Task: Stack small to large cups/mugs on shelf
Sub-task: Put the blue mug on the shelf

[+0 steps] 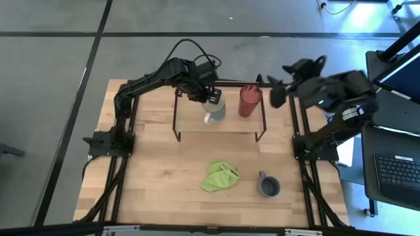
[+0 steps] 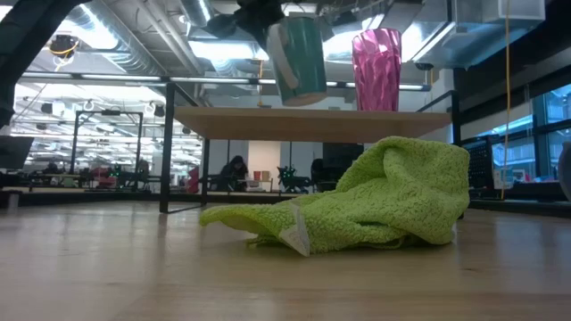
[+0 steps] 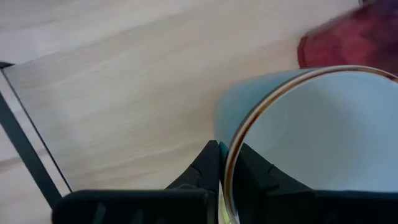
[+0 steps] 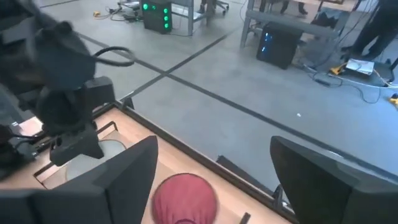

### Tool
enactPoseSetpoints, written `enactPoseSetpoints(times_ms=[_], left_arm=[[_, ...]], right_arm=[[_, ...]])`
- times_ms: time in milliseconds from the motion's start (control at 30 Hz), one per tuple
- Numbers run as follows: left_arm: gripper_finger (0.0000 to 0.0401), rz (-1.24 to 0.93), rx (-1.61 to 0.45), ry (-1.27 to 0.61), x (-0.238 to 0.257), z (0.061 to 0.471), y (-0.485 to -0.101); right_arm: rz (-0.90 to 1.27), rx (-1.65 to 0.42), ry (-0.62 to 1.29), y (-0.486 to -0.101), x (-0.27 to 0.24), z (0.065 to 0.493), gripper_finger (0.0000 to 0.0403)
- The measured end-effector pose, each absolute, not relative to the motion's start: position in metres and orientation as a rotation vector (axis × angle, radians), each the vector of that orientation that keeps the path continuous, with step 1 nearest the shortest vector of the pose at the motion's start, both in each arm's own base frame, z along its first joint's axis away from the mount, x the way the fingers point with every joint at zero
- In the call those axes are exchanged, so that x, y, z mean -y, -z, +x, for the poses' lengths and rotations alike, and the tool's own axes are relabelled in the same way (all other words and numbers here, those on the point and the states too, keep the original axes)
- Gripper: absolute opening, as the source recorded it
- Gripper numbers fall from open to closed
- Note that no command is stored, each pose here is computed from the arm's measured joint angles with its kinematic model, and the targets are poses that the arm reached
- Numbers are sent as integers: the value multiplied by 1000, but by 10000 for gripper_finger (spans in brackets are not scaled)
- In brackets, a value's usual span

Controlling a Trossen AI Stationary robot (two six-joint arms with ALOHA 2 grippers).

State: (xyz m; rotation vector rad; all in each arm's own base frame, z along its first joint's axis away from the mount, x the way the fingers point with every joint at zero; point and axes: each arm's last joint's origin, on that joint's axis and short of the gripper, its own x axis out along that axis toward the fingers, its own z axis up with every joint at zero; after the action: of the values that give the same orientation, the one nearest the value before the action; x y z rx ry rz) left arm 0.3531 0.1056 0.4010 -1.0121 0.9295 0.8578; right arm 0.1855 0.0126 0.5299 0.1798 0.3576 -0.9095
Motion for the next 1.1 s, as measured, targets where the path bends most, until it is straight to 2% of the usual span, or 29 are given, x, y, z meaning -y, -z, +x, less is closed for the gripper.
enactPoseSetpoints(times_ms=[300,600,1100], left_arm=[[17,-1057,-876,-937,-97,355,-401],[17,-1192,-864,-1059,-96,360,-391],[18,-1262,-846,-1118,-100,371,-379]], right_arm=[[164,-338,911,-544,7,141,312],[89,-364,942,-551,23,107,312],[51,-398,854,-554,25,86,312]])
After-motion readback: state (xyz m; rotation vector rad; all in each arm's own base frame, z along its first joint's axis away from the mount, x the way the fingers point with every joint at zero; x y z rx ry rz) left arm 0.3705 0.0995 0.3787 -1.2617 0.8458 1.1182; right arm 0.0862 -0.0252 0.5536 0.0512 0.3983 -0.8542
